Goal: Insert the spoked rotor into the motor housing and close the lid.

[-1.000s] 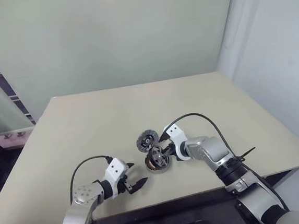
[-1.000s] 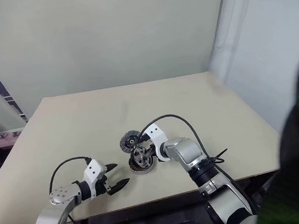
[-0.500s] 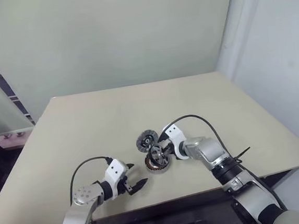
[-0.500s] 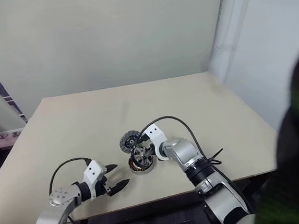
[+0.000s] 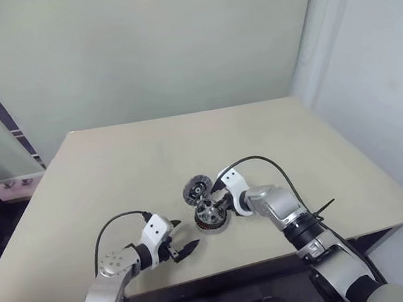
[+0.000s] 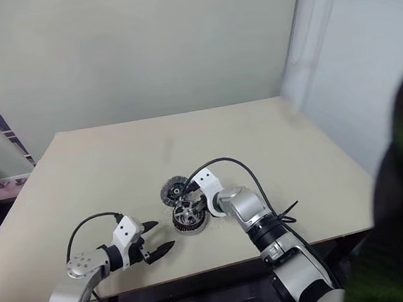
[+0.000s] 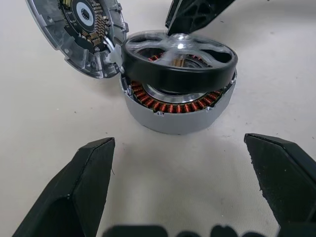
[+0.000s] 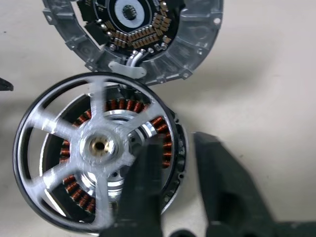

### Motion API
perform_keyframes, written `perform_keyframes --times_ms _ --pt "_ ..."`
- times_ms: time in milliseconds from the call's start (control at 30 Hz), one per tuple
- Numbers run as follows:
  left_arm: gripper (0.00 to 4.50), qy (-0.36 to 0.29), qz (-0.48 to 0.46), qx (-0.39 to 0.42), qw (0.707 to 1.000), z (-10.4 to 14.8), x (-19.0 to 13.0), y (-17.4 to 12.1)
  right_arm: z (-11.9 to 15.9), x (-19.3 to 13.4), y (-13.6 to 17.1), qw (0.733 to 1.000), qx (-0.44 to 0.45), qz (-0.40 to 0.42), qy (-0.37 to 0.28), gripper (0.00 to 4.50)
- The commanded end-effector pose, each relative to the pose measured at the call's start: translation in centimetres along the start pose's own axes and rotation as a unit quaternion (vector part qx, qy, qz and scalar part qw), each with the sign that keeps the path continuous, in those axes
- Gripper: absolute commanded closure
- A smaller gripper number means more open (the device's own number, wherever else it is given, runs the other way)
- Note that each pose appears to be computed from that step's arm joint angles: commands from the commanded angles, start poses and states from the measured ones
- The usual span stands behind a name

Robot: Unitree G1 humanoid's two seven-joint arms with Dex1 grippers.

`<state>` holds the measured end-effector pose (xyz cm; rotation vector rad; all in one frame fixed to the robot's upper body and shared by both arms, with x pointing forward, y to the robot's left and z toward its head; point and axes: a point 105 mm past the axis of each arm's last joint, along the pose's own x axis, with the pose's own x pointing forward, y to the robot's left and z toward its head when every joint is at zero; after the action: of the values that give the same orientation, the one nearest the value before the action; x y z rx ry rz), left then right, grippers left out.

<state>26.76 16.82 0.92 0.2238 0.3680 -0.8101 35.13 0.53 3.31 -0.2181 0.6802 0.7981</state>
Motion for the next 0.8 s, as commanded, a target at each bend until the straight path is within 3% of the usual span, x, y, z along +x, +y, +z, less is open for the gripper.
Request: perform_keyframes --times_ms 33,200,433,800 --pt "0.0 -0.014 0.004 0.015 1.0 0.9 0.1 0.4 1.6 -0.5 0.1 1.0 -0.008 0.005 -0.025 2.03" --pt "0.0 -0.015 0.004 0.015 1.0 1.0 0.2 0.4 2.8 -1.3 -0.1 0.999 0.009 0.01 -0.046 0.3" --pt "0.0 -0.013 0.004 0.015 1.0 0.9 0.2 0.6 4.3 -2.9 -0.9 0.997 0.014 0.002 -0.078 0.3" --pt "0.0 -0.011 0.003 0.019 1.0 1.0 0.2 0.9 2.7 -2.4 0.1 0.997 0.038 0.021 -0.062 0.3"
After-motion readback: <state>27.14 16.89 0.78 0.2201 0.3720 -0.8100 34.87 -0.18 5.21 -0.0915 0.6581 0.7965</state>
